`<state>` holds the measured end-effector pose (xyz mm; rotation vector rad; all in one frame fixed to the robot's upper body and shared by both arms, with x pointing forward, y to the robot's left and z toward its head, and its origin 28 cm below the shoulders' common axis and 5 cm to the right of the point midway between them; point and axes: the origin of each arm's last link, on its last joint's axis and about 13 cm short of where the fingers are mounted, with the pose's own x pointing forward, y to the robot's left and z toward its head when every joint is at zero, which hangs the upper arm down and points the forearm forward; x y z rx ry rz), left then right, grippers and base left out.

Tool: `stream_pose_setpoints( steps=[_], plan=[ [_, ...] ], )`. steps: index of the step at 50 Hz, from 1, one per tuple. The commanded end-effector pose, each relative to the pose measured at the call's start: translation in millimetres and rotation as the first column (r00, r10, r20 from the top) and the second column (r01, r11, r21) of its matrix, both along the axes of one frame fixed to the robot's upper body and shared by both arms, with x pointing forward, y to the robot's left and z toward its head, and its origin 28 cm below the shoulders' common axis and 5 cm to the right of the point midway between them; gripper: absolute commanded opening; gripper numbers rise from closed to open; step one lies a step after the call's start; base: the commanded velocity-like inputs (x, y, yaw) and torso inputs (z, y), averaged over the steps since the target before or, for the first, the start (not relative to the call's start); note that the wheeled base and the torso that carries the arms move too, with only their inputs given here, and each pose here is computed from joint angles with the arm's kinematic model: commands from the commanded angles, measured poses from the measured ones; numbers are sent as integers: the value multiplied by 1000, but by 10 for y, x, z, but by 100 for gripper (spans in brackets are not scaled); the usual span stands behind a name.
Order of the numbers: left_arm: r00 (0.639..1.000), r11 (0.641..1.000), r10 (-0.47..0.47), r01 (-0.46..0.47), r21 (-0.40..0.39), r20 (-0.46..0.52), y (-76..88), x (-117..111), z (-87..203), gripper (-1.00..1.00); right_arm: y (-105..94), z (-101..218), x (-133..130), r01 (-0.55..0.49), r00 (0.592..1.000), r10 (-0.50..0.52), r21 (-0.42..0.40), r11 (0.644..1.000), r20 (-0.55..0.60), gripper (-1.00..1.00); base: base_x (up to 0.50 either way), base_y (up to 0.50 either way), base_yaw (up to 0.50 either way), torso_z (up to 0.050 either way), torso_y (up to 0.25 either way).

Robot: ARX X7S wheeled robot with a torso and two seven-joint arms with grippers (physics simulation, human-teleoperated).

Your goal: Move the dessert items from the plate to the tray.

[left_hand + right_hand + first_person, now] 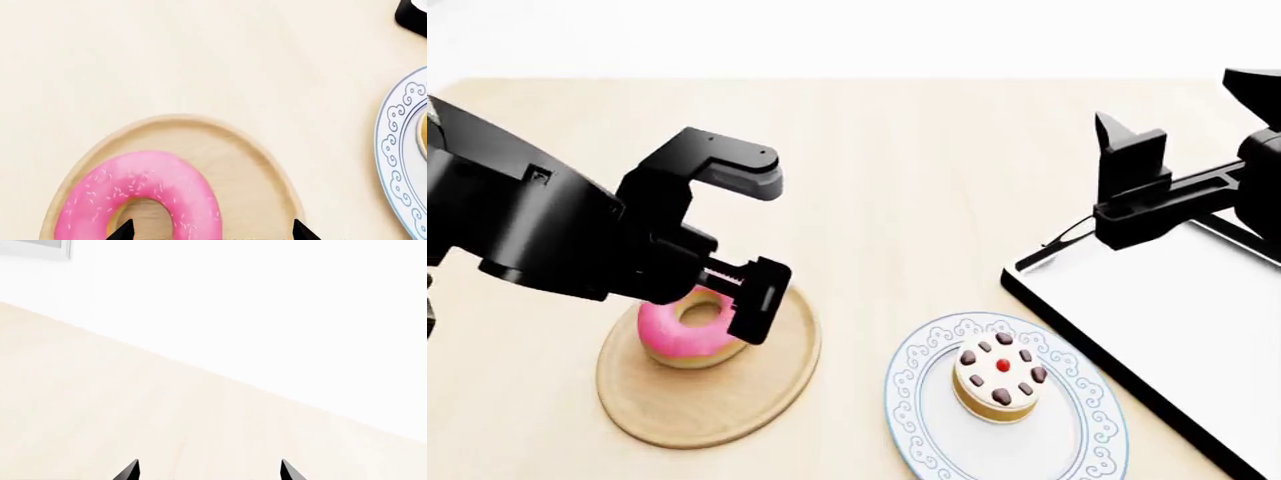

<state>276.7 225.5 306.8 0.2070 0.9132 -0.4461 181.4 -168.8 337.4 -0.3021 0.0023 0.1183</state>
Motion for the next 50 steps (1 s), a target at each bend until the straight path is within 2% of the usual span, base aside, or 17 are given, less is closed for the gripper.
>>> stream_pose_setpoints(
  steps=[1,26,50],
  plan=[
    [999,1000,-12,12,6,-32,-16,29,-88,100,-9,-17,3,5,1000,-5,0,1000,-3,100,0,0,0,0,0],
    [997,1000,-13,14,10,-73,-8,155,-322,100,-30,-48,8,17,1000,-17,-6,1000,-8,100,0,0,0,0,0],
    [994,1000,2,1,23,-111,21,176,-475,100,-33,-55,17,25,1000,-25,-12,1000,-10,100,0,0,0,0,0]
  ],
)
